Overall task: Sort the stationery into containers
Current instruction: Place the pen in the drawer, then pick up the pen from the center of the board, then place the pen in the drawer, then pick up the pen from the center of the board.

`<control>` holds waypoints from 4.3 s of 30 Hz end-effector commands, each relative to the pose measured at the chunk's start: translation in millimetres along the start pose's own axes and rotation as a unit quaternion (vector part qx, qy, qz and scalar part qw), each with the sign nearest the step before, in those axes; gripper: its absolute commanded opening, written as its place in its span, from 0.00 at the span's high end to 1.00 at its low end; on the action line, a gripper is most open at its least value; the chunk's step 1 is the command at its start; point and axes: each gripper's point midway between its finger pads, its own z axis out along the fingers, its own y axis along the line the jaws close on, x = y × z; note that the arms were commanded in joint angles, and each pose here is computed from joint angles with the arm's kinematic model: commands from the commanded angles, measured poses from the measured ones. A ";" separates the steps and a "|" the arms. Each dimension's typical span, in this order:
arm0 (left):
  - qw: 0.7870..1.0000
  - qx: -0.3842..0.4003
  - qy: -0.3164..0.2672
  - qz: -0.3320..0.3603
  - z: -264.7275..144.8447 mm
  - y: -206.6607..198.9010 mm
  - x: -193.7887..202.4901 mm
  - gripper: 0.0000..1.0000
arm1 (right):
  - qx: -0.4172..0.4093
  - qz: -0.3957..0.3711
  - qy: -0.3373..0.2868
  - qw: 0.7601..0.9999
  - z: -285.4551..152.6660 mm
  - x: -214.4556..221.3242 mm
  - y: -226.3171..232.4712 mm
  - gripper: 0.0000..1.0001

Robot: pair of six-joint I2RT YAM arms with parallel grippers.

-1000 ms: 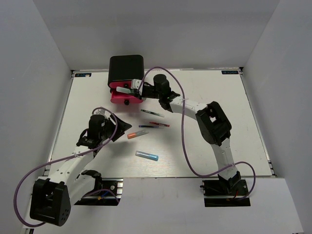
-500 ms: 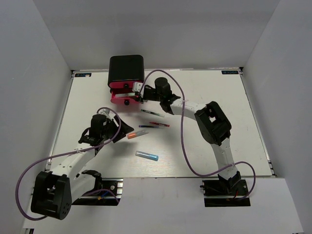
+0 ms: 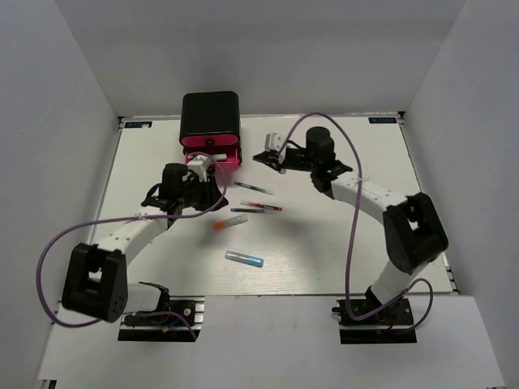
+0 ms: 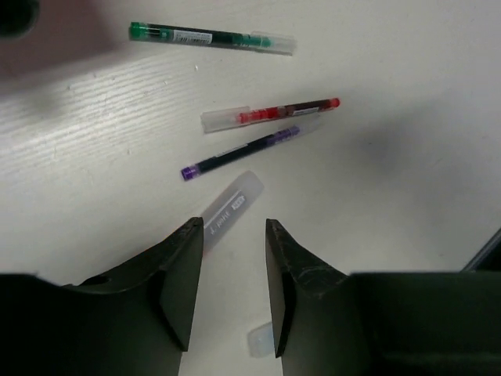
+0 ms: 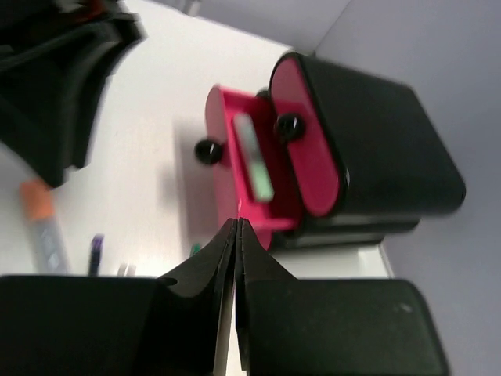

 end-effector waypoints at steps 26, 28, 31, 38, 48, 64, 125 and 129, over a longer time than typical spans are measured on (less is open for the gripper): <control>0.921 -0.082 0.213 0.315 59.0 32.6 77.5 0.38 | 0.024 0.119 0.083 0.989 -98.8 58.6 47.9 0.65; 0.920 -0.097 0.212 0.316 60.8 35.9 77.8 0.38 | 0.023 0.120 0.082 0.989 -99.4 58.2 49.7 0.65; 0.917 -0.113 0.217 0.314 64.5 37.8 80.8 0.46 | 0.024 0.124 0.083 0.988 -101.5 59.4 51.2 0.65; 0.939 -0.092 0.149 0.297 57.6 8.5 48.0 0.87 | 0.026 0.127 0.092 0.987 -111.6 64.2 54.9 0.65; 0.907 -0.034 -0.069 0.415 19.4 -60.6 -79.3 0.91 | 0.020 0.126 0.092 0.988 -117.8 68.0 65.5 0.65; 0.802 -0.052 -0.103 0.586 42.2 -44.8 -183.9 0.98 | 0.026 0.116 0.095 0.988 -124.3 68.8 68.7 0.65; 0.914 -0.111 -0.183 0.345 -51.6 -34.2 -178.1 0.00 | -0.320 0.109 0.011 0.941 -112.3 29.0 196.4 0.10; 0.961 -0.103 -0.190 0.175 -57.8 -21.6 -120.1 0.00 | -0.345 0.104 0.024 0.932 -84.4 21.9 218.5 0.29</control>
